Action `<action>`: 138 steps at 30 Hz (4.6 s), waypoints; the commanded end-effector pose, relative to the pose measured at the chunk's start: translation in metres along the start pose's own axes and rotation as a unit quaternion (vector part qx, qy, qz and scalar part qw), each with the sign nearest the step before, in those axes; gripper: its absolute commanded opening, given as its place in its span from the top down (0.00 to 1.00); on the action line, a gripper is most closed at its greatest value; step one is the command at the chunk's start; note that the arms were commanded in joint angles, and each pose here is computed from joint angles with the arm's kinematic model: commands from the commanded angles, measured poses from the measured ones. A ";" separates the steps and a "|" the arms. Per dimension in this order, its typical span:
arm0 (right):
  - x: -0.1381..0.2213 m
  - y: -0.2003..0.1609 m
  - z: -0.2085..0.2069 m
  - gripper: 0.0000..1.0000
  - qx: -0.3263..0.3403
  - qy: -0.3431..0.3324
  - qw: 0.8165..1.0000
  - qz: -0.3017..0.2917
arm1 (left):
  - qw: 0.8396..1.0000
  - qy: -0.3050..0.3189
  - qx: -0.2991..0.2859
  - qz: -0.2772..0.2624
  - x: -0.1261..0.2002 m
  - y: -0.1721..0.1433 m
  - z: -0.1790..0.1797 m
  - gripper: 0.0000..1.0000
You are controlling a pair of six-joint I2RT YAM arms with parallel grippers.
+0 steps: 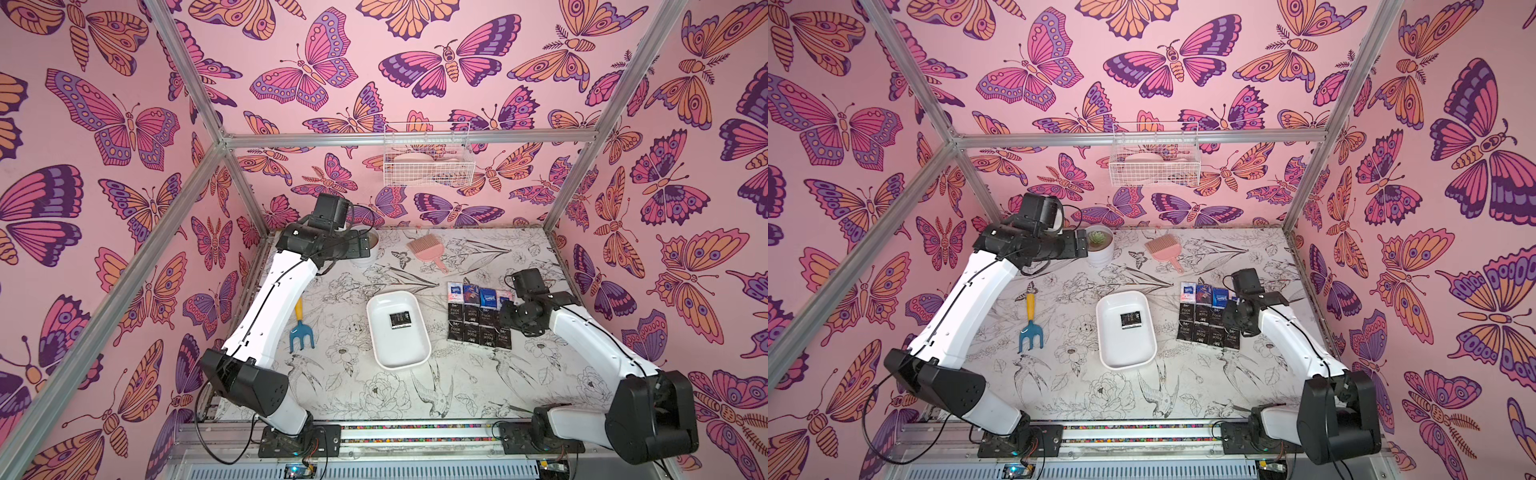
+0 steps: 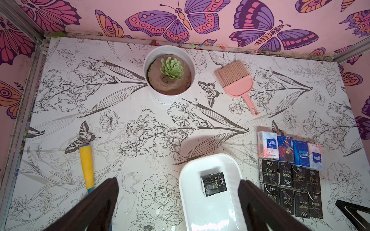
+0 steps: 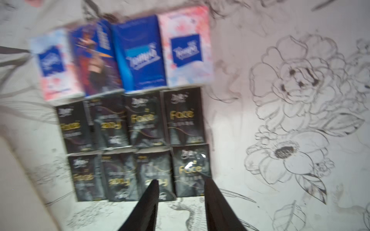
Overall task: Take the pocket tissues out of the storage box
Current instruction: Place the pocket tissues at the center of the board, then pick up the pocket tissues from the storage box, then place the pocket tissues at the center of the board.
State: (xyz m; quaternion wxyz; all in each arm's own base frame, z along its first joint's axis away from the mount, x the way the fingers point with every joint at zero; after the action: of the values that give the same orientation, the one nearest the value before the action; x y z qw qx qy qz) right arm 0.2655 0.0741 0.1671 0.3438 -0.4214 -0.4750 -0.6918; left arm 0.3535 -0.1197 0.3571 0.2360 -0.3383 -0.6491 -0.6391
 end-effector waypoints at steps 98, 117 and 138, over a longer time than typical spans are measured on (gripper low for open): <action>-0.028 0.025 -0.077 0.57 -0.010 -0.148 0.987 0.064 | 1.000 -0.020 0.004 -0.005 0.013 0.006 -0.001 0.00; -0.016 0.026 -0.072 0.61 -0.084 -0.053 0.995 0.015 | 1.000 -0.008 -0.003 -0.006 0.014 0.003 0.002 0.00; -0.037 0.019 -0.116 0.83 -0.207 -0.046 0.977 0.025 | 1.000 -0.005 -0.005 -0.003 0.007 0.002 0.004 0.00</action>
State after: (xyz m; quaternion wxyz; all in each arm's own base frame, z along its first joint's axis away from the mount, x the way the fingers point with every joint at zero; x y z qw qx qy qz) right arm 0.2627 -0.0467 0.1172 0.2280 -0.5489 -0.3479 -0.7251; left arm 0.3468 -0.1174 0.3709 0.2196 -0.3428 -0.6549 -0.6367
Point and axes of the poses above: each gripper's point midway between its finger pads, its own x axis back along the fingers, its own z axis along the line the jaws close on, y = z × x, the point moved 6 cm from there along x, back along the fingers, and after that the axes turned 7 degrees about -x, right-handed, at the moved point
